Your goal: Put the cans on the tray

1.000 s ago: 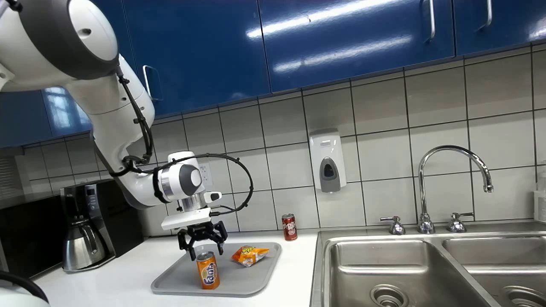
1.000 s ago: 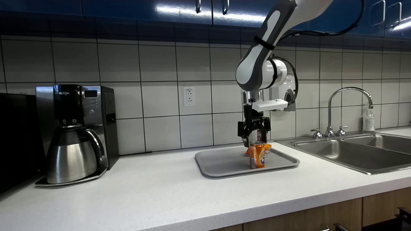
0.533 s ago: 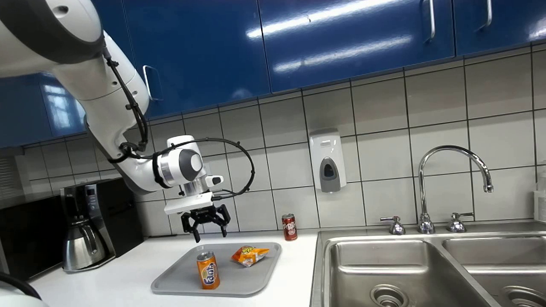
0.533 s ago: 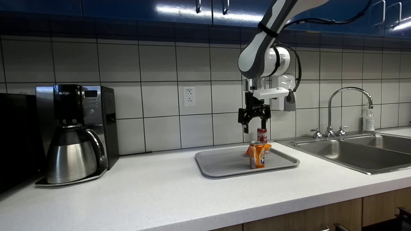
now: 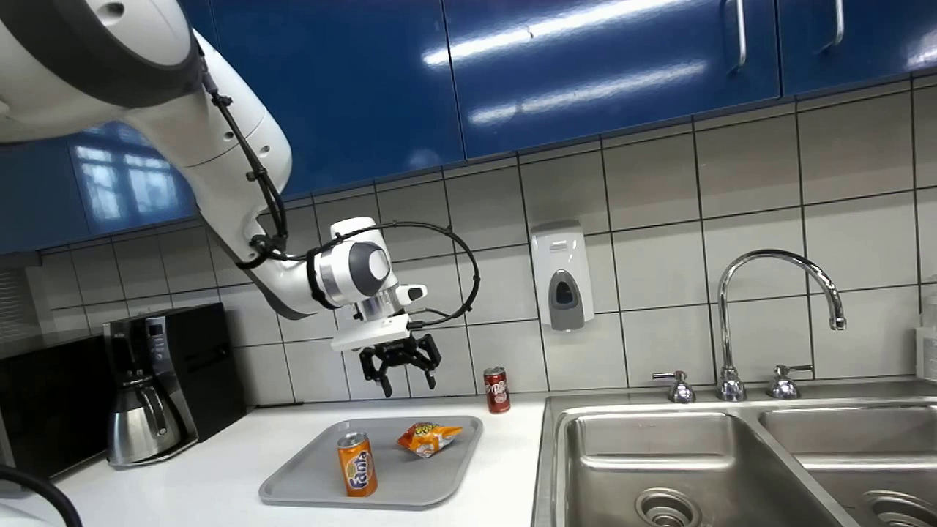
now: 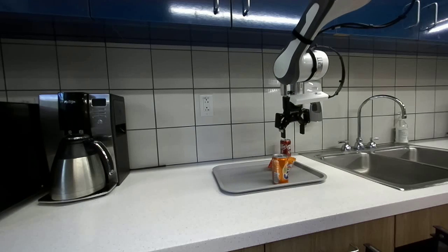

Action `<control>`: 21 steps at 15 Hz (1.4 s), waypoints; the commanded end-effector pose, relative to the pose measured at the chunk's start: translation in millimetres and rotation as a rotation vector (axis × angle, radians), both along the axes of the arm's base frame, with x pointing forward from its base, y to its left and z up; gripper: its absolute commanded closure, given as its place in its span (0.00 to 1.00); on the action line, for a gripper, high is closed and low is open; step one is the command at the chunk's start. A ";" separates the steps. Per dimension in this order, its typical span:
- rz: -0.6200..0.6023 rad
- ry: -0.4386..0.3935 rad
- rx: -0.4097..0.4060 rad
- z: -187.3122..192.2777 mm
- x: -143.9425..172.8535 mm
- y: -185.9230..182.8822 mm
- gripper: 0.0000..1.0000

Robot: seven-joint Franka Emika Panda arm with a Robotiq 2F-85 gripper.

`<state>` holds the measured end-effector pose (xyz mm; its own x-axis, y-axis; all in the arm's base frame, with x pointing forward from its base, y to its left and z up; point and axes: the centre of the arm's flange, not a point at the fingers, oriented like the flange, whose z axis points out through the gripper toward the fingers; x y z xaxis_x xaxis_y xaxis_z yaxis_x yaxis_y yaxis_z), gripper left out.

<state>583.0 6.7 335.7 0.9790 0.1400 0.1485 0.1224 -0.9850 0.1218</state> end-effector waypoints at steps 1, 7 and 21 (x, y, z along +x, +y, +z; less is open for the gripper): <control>-0.021 -0.029 -0.026 -7.1 33.7 -35.4 0.00; -0.046 -0.054 -0.036 -28.4 75.0 -74.8 0.00; -0.045 -0.177 -0.038 -70.7 170.8 -102.2 0.00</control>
<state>723.0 -86.4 271.5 0.9593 0.0879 0.2682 0.0393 -0.9826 0.1817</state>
